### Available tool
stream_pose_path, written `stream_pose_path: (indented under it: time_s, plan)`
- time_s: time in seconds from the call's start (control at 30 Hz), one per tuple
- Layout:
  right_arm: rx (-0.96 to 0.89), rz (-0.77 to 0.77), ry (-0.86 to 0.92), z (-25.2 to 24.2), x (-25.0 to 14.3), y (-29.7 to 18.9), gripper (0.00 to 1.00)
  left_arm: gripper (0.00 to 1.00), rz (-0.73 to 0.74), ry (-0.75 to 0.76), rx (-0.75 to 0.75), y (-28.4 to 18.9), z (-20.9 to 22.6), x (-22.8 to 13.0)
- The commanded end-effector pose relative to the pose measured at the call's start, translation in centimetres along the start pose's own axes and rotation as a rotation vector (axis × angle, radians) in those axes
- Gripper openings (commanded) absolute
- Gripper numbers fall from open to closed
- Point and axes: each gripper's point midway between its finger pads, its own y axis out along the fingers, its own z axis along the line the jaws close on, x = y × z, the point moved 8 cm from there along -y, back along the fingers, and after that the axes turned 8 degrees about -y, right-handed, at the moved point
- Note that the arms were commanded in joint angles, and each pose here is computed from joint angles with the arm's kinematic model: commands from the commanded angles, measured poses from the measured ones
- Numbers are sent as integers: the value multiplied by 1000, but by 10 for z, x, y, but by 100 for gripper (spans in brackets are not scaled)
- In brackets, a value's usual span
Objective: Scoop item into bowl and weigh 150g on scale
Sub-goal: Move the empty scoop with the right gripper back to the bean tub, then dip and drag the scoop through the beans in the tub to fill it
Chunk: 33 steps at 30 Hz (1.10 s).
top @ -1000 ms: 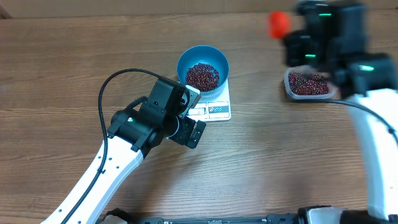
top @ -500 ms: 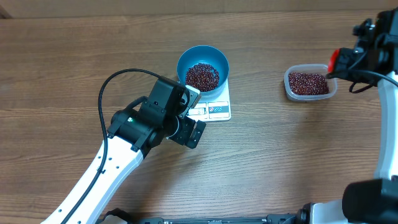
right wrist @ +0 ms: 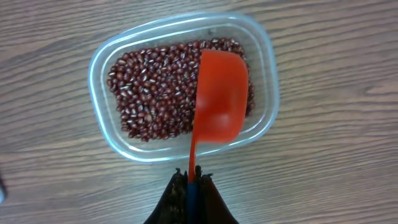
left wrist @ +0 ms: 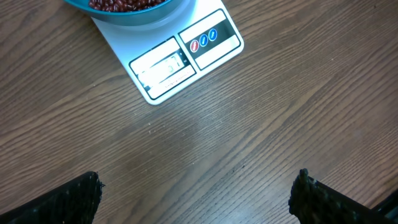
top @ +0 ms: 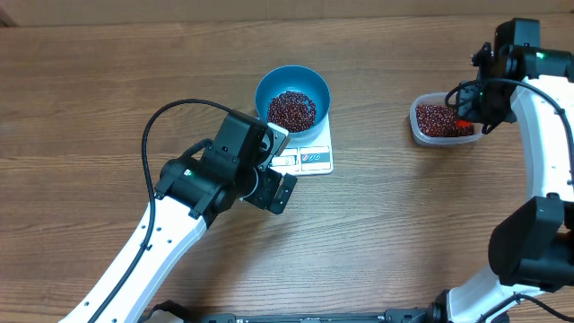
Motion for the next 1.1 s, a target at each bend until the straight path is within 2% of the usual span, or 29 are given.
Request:
stream_pose_path:
  time_s: [0.0,0.53,0.87,1.07]
  plan:
    - [-45,20,-24,0,2,8,4,100,-4,6,-17,-1,-3,0]
    - [-88,98,-95,14,6,42,4,100,-4,6,-17,-1,-3,0]
    - [-82,97,-124,26,9,47,4,100,-4,6,-17,-1,-3,0]
    - [-18,105,-134,36,10,55,4,100,-4,6,-17,-1,-3,0]
